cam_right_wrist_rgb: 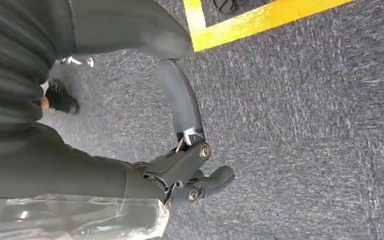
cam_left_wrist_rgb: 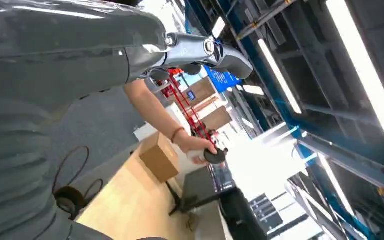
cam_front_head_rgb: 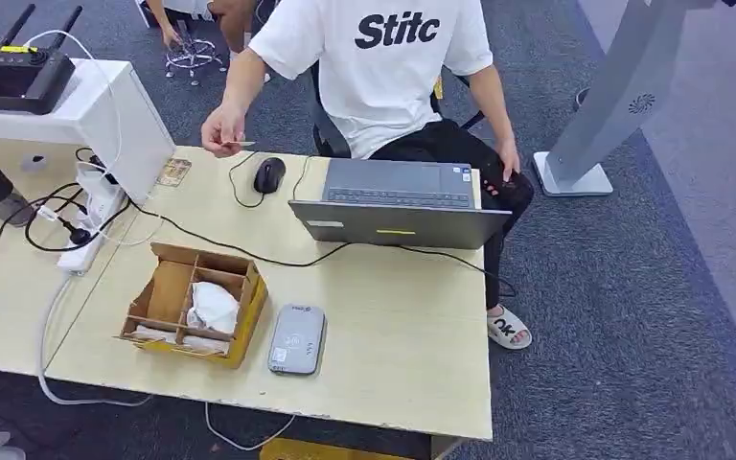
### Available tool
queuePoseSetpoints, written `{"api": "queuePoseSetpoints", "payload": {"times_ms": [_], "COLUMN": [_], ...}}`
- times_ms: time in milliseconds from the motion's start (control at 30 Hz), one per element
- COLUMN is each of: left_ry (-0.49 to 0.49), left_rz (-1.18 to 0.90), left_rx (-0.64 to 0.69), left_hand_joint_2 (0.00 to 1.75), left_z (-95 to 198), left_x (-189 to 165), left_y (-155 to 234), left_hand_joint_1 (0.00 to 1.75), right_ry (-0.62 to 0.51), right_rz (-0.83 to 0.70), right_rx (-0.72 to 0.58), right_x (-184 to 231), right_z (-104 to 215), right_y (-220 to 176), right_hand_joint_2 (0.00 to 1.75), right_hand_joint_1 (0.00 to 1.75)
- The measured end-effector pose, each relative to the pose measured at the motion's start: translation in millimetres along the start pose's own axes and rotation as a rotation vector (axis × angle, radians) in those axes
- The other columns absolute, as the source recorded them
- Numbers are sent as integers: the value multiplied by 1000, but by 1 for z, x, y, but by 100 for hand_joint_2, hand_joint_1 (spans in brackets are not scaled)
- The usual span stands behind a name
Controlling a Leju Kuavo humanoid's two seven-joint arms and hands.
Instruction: Pass the card to the sensor for recognition and then transmit it.
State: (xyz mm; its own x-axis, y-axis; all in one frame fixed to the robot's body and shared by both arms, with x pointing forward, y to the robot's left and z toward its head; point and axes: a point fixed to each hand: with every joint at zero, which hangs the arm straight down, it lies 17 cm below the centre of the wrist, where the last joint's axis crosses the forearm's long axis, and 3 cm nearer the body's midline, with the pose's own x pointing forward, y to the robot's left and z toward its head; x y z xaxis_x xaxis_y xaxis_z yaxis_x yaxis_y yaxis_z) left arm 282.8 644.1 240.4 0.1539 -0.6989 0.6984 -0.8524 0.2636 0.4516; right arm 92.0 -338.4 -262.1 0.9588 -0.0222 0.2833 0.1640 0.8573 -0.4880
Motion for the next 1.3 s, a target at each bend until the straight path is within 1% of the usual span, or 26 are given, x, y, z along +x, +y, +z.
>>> {"api": "queuePoseSetpoints", "payload": {"times_ms": [200,333,500,700,867,933,1067,1200,1267,1300], "left_ry": [-49,-89,-134,-227,-253,-272,-310,-350,-396,-435], "left_rz": [2,25,24,-29,-50,-89,-113,-152,-222,-271], "left_rx": [-72,-123,-228,-410,-563,-607,-637,-637,-613,-596], "left_hand_joint_2": [175,175,175,175,175,175,175,175,175,175], "left_z": [-7,-9,-1,30,58,67,73,72,68,65], "left_x": [32,65,108,163,186,194,210,221,230,236], "left_y": [-53,-95,-149,-221,-263,-275,-286,-290,-290,-291], "left_hand_joint_1": [0,0,0,0,0,0,0,0,0,0], "right_ry": [0,-6,-5,-7,5,9,14,11,7,4], "right_rz": [22,32,42,40,33,32,29,26,28,28], "right_rx": [3,9,23,35,39,39,37,37,42,48], "right_x": [1,4,5,7,4,3,2,2,2,3], "right_z": [0,0,0,0,0,0,0,0,0,0], "right_y": [1,2,5,7,8,8,7,6,7,8], "right_hand_joint_2": [175,175,175,175,175,175,175,175,175,175], "right_hand_joint_1": [0,0,0,0,0,0,0,0,0,0]}}
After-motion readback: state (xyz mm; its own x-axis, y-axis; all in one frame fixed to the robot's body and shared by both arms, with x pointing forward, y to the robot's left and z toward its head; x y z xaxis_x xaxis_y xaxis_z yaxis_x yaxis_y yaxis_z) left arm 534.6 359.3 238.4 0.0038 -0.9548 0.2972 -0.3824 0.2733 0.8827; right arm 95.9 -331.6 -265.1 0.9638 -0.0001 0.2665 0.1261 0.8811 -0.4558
